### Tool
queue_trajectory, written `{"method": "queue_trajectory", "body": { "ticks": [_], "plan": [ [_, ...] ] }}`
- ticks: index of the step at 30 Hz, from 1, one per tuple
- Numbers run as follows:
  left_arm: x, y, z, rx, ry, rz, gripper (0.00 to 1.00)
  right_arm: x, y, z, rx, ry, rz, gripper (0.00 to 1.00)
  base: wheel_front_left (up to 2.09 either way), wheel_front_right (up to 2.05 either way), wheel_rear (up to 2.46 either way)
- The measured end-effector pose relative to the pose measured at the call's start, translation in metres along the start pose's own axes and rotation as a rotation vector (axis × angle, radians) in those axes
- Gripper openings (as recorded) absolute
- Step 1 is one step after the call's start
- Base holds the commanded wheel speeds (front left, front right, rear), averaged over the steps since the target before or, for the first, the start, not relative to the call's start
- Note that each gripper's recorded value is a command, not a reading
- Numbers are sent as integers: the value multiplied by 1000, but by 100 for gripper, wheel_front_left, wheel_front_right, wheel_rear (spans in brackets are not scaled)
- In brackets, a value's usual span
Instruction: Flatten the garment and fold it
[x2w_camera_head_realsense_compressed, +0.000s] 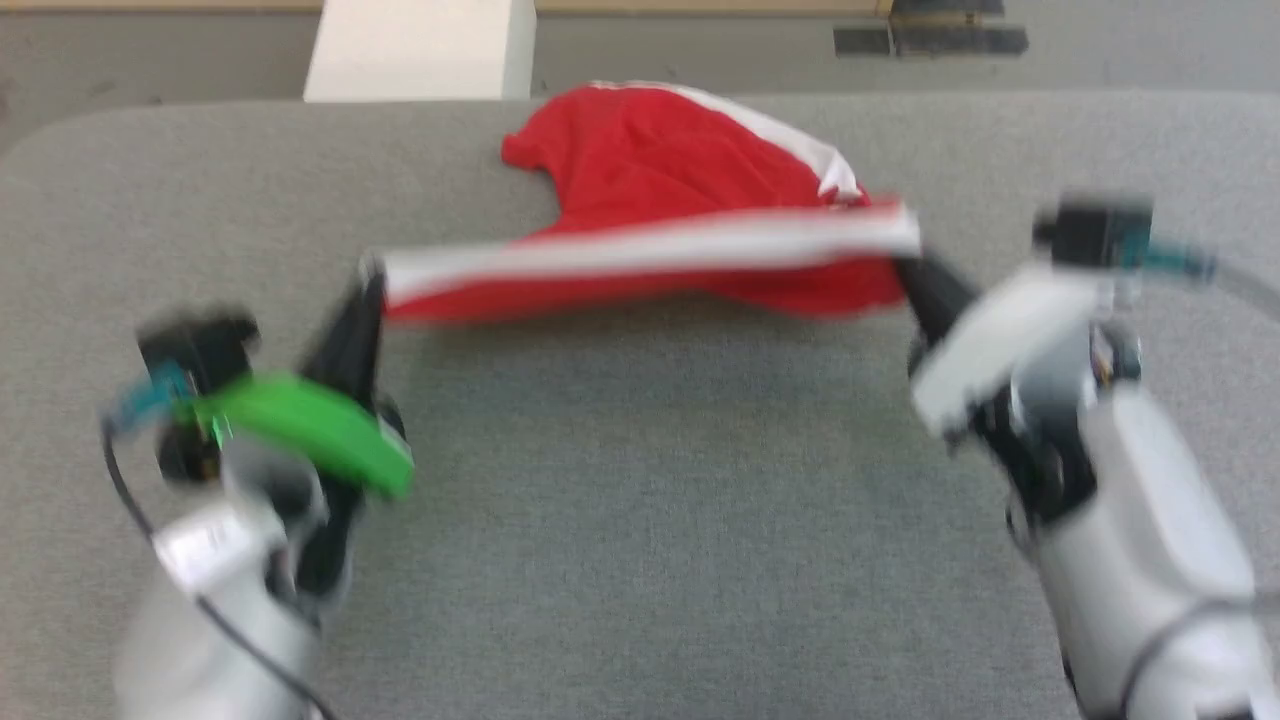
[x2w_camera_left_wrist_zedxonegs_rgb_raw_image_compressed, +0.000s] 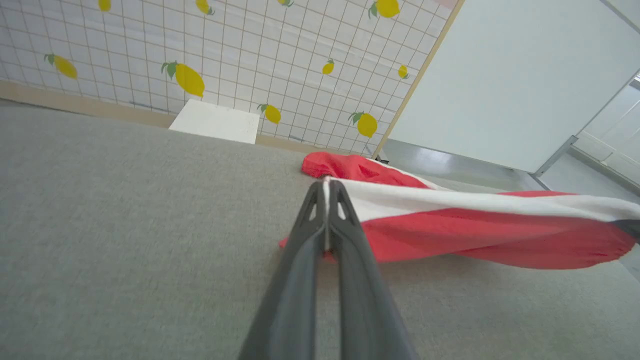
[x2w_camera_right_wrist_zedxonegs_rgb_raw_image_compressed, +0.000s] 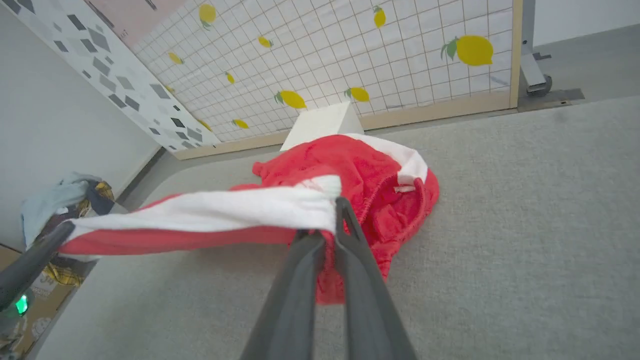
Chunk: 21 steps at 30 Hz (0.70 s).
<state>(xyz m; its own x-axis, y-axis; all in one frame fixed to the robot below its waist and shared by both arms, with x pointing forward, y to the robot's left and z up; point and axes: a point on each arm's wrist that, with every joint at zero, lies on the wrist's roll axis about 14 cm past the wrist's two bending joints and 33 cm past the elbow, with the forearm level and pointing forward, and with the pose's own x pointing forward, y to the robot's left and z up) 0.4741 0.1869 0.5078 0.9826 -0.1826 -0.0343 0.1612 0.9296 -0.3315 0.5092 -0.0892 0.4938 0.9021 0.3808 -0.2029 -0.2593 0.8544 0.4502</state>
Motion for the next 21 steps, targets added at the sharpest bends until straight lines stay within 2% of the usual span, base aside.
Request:
{"method": "queue_trajectory", "body": {
  "ticks": [7, 13, 19, 21],
  "plan": [
    [-93, -1, -62, -126, 153, 125, 0, -87, -4, -71, 47, 152, -26, 0, 0, 0, 0],
    [-158, -6, -98, -139, 342, 195, 0, -157, -3, -127, 64, 401, -54, 0, 0, 0, 0],
    [-209, 6, -111, -140, 496, 302, 0, -210, 3, -159, 101, 621, -78, 0, 0, 0, 0],
    [-217, 6, -110, -148, 511, 318, 0, -221, 7, -160, 124, 651, -82, 0, 0, 0, 0]
  ]
}}
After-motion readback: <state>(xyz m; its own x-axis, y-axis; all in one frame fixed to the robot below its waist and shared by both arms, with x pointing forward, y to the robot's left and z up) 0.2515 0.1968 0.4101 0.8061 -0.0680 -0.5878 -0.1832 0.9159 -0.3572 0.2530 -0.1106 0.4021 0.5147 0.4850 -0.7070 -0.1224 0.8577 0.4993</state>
